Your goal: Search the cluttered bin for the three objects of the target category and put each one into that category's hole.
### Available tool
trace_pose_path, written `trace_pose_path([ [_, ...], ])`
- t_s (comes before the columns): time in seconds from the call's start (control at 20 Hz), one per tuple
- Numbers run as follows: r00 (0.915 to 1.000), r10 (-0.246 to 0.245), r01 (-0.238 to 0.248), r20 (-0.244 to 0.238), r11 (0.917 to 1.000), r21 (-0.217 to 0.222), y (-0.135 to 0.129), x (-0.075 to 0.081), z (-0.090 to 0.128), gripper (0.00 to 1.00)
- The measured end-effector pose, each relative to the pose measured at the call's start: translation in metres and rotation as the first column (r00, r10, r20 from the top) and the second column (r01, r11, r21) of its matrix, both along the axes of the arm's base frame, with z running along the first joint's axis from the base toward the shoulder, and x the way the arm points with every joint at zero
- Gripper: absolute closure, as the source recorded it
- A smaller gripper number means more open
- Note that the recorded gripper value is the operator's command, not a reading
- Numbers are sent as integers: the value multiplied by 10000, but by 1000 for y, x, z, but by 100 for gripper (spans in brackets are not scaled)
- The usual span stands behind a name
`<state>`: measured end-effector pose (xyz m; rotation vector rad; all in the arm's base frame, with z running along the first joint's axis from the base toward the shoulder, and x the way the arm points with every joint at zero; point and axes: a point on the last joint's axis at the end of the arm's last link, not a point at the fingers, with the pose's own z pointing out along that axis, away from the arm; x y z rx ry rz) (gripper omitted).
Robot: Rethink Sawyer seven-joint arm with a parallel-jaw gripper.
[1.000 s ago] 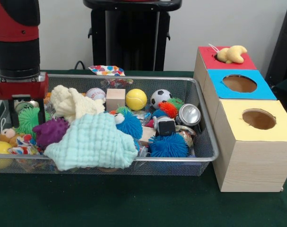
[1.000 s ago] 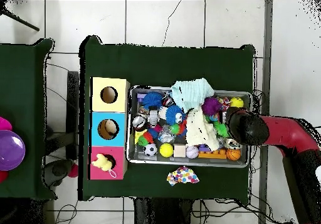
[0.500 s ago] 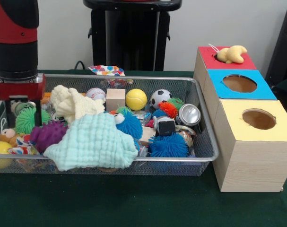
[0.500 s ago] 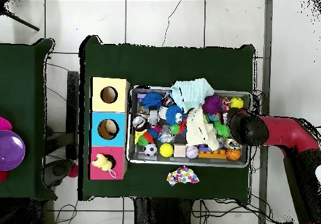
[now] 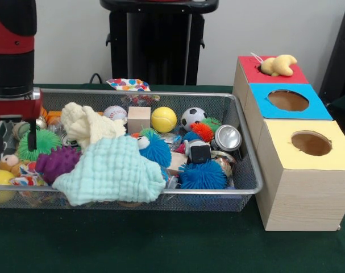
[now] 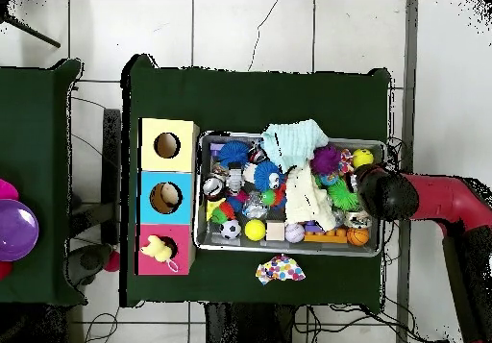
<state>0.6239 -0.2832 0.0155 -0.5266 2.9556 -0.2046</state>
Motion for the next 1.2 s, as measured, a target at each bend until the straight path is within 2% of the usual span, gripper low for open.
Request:
trace_pose_path([
  [0.25, 9950, 997, -998, -40, 9945, -328, -8, 5, -4, 0],
  [0.55, 9948, 1020, -1021, -41, 9945, -246, -7, 5, -13, 0],
  [0.75, 9943, 1061, -1063, -132, 9942, -172, -1, 0, -24, 0],
  [1.2, 9923, 1126, -1142, -506, 9930, -298, 1, -12, -32, 0],
])
